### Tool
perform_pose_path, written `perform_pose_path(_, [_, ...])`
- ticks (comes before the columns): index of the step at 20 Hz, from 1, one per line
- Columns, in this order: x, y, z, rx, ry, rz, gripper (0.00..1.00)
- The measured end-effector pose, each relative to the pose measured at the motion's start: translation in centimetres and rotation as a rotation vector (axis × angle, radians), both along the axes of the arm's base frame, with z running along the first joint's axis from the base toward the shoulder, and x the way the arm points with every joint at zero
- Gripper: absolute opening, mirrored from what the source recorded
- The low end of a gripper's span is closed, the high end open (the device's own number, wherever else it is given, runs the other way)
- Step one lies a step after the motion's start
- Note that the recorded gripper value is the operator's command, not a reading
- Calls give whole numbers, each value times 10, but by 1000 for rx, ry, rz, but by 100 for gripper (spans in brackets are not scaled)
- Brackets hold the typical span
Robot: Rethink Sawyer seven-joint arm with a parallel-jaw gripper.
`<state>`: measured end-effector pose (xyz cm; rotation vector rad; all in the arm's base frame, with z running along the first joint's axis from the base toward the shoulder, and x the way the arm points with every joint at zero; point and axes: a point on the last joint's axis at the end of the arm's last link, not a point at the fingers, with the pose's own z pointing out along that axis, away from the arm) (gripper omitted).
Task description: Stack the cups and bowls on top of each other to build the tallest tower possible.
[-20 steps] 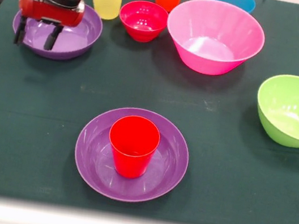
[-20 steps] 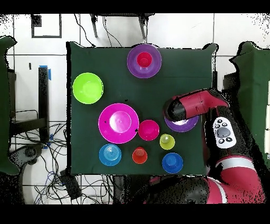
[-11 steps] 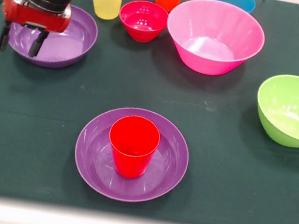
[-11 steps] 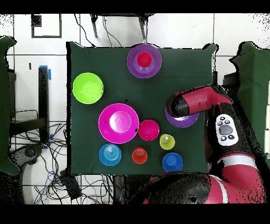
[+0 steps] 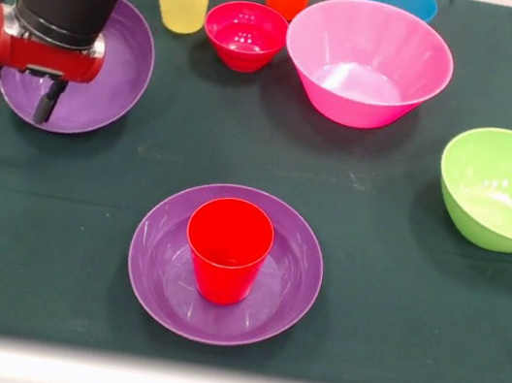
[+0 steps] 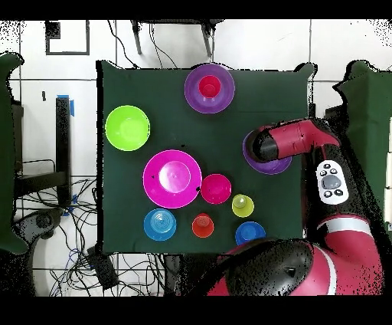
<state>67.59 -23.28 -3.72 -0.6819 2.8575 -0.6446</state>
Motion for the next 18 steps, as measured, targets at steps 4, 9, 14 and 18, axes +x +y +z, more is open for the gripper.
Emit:
perform_pose_path(4, [1, 0, 4, 1, 14, 18, 100])
perform_pose_path(9, [-6, 8, 33, 8, 89, -2, 100])
perform_pose_path(14, [-12, 19, 71, -4, 164, -44, 100])
perform_pose_path(18, [-9, 25, 98, -21, 189, -68, 100])
